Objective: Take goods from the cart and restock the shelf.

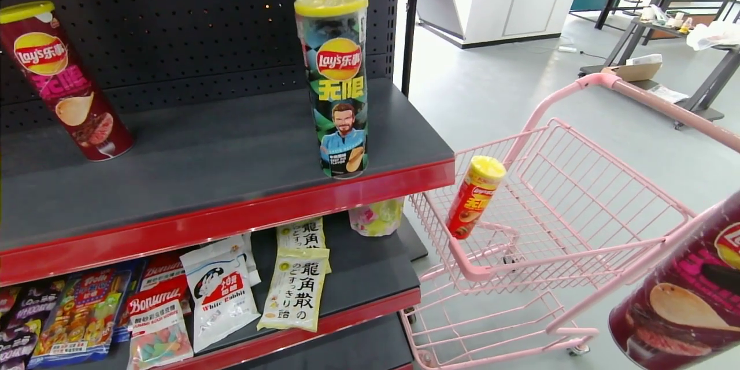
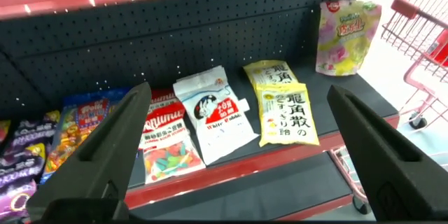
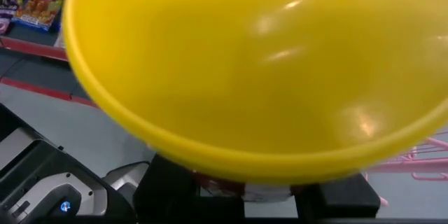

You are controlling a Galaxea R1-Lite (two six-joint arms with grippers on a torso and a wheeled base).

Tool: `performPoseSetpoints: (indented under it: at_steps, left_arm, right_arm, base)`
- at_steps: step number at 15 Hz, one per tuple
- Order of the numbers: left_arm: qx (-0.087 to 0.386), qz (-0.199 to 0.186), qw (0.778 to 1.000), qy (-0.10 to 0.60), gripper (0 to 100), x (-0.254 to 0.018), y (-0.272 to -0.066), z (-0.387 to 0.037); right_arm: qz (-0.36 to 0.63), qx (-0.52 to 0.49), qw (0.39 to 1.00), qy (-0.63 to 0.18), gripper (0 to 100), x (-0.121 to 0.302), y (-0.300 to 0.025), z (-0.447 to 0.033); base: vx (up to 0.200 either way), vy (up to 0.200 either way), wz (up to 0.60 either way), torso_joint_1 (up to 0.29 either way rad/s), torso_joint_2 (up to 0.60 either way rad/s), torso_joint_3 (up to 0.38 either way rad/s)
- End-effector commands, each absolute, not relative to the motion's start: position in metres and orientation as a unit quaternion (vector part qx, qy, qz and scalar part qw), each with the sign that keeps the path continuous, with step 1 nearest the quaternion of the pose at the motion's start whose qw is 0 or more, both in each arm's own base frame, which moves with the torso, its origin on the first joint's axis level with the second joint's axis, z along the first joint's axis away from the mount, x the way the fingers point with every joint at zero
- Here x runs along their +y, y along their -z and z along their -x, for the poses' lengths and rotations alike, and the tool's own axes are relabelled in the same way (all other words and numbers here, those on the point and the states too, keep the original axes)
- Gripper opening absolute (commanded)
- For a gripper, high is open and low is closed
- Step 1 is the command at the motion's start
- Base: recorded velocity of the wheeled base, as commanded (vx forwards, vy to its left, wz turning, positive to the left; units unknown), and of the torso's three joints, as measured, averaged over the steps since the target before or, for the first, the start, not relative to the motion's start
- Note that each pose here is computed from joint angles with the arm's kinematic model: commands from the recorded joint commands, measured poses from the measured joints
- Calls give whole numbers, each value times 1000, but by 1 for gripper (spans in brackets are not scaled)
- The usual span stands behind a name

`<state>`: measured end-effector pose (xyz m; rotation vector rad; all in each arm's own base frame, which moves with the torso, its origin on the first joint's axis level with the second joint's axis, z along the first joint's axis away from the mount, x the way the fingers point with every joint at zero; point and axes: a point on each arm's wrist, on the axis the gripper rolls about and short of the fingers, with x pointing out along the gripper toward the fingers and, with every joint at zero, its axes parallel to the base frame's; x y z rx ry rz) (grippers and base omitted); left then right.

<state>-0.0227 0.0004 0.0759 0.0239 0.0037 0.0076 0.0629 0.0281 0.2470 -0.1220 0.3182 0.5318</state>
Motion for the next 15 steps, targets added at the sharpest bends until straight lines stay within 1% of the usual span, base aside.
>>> performPoseSetpoints:
  at_steps: [1,7,10,13,15]
  left_arm:
    - [4,-12,1000,-4,100,0,-76,22]
    - [8,-12,1000,-3,100,0,-76,22]
    - [8,-12,1000,-3,100,0,-76,22]
    - [5,-12,1000,-2,100,0,-76,22]
    - [1,-12,1000,-3,100,0,-76,23]
  right_arm:
    - [61,168,948,-262,0,31,-246,-70]
    - [61,176,948,-258,0,33,-244,-76]
    - [62,186,950,-243,0,32,-242,-80]
    - [63,188,950,-243,0,32,-241,-81]
    - [63,196,948,-244,0,33,-237,-82]
  base:
    - [0,0,0,188,-549,-359]
    - [0,0,0,213,-582,-371]
    - [0,0,0,167,-422,-263]
    - [0,0,0,29,-65,-36]
    - [0,0,600,2,-12,-5]
